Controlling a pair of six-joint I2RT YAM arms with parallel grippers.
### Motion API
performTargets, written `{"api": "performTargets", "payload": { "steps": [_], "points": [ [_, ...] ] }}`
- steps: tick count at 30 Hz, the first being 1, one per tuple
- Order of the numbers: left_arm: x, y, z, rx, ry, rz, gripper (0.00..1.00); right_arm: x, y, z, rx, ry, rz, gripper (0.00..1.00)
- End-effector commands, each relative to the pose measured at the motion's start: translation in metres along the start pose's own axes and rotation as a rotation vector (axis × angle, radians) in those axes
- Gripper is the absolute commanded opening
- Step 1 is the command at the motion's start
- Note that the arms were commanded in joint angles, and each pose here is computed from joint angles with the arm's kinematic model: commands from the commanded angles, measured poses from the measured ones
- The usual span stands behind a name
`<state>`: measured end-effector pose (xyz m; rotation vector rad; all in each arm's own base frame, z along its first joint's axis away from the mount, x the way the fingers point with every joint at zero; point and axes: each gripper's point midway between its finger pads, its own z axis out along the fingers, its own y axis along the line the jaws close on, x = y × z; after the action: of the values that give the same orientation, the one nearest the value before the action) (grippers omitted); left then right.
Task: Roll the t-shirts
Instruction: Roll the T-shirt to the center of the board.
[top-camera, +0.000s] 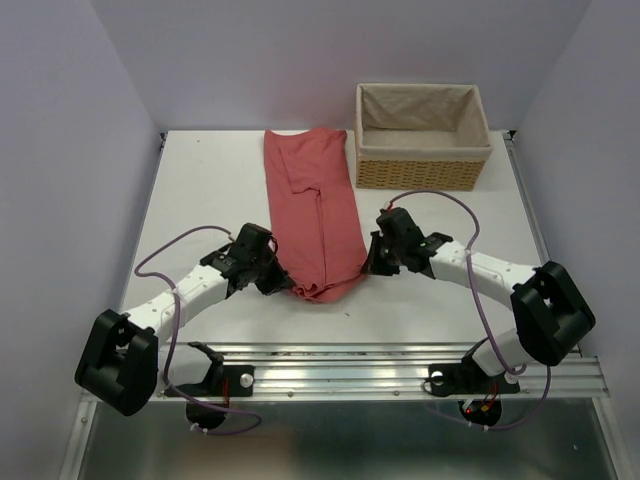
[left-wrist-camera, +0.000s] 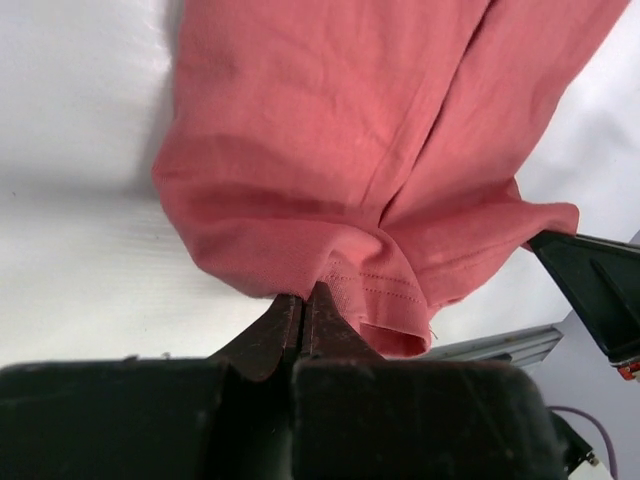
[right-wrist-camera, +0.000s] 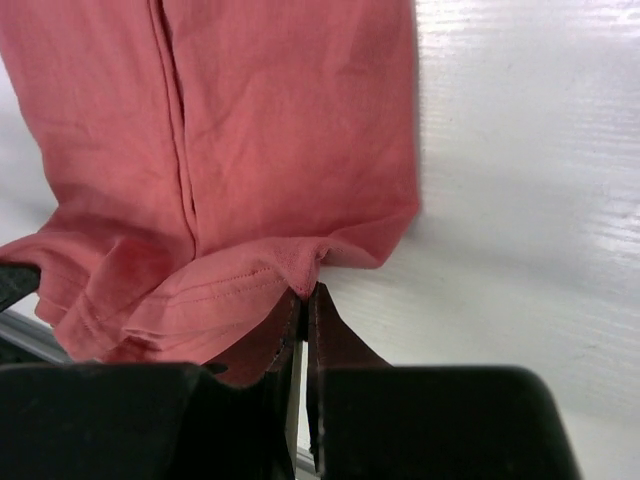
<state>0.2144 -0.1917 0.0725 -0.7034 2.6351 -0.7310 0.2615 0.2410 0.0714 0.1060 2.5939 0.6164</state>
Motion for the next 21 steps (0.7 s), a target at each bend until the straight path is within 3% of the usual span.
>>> {"api": "performTargets", "payload": {
  "steps": [1,7,21],
  "points": [
    [-0.022,-0.014,0.003,0.027,-0.062,-0.02,0.0,-0.029,0.003,0.002,0.033,-0.083,-0.017,0.01],
    [-0.042,-0.027,0.007,0.055,-0.121,-0.008,0.0,-0.042,0.005,0.011,0.046,-0.104,-0.012,0.01],
    [-0.068,-0.017,0.018,-0.065,-0.168,0.008,0.0,-0.055,0.003,0.026,0.082,-0.123,-0.009,0.01]
  ]
}}
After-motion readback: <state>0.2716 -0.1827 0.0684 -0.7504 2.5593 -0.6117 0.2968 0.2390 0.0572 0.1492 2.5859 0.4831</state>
